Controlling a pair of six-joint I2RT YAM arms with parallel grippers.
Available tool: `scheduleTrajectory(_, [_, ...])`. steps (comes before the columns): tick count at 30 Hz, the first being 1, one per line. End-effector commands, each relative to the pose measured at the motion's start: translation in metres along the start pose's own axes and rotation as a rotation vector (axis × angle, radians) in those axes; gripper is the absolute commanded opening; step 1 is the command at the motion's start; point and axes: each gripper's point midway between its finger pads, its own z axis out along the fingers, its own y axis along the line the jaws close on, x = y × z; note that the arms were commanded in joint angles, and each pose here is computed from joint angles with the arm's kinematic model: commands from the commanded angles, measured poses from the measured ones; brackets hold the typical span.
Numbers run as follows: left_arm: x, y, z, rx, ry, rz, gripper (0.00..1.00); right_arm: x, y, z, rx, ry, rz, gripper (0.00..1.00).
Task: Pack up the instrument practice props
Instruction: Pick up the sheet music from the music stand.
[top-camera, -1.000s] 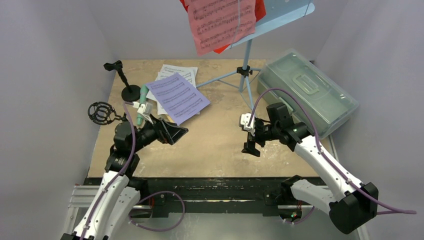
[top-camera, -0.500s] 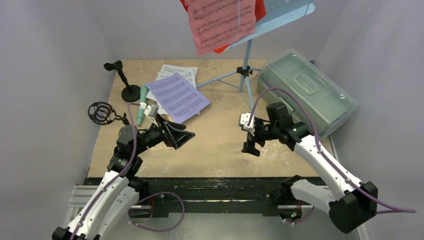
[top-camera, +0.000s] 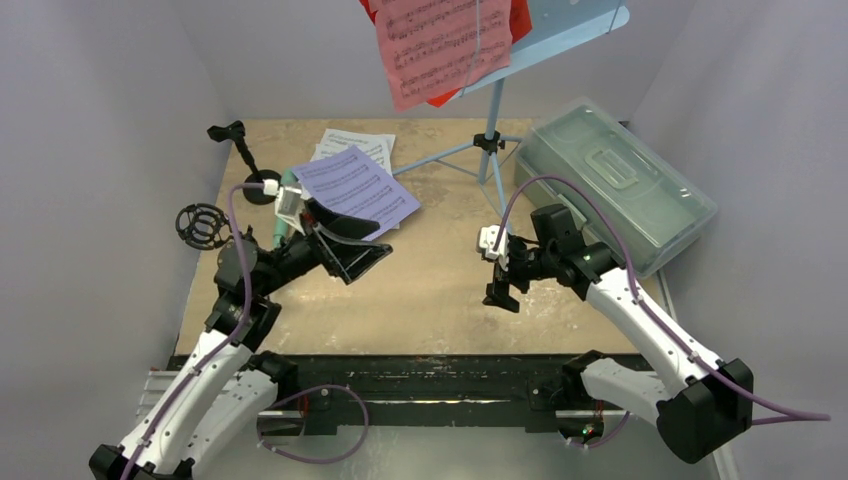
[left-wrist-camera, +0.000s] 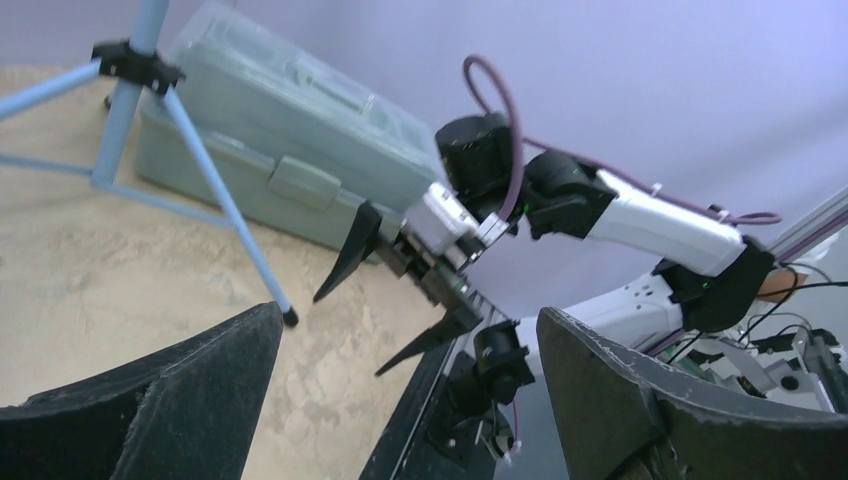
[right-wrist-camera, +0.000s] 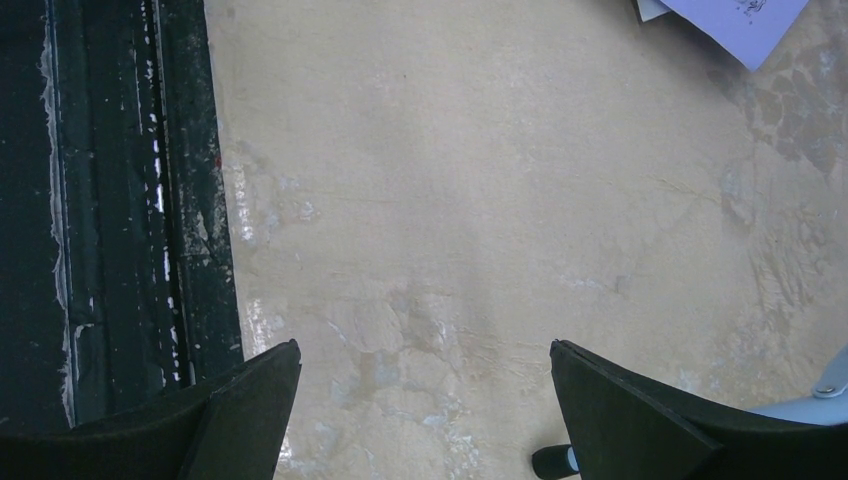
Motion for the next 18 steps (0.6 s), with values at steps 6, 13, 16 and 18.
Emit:
scheduleTrajectory(6, [-0.109,-0.062,0.031,0.115,-0.222,0.118,0.99,-0.003,-0.004,-0.002,0.023,-0.014,0.000,0.99])
scheduleTrajectory(13, [-0.169,-0.045,0.078,-0.027,-0.243,0.131,0.99,-0.006,-0.003,-0.005,0.029,-0.027,-0.009,0.99])
scheduleTrajectory(16, [-0.183,-0.029,0.095,-0.088,-0.247,0.138,0.98,-0.008,-0.002,-0.007,0.029,-0.034,-0.015,0.99])
scheduleTrajectory(18, [-0.189,-0.024,0.105,-0.092,-0.246,0.133,0.95,-0.009,-0.003,-0.008,0.032,-0.037,-0.018,0.99])
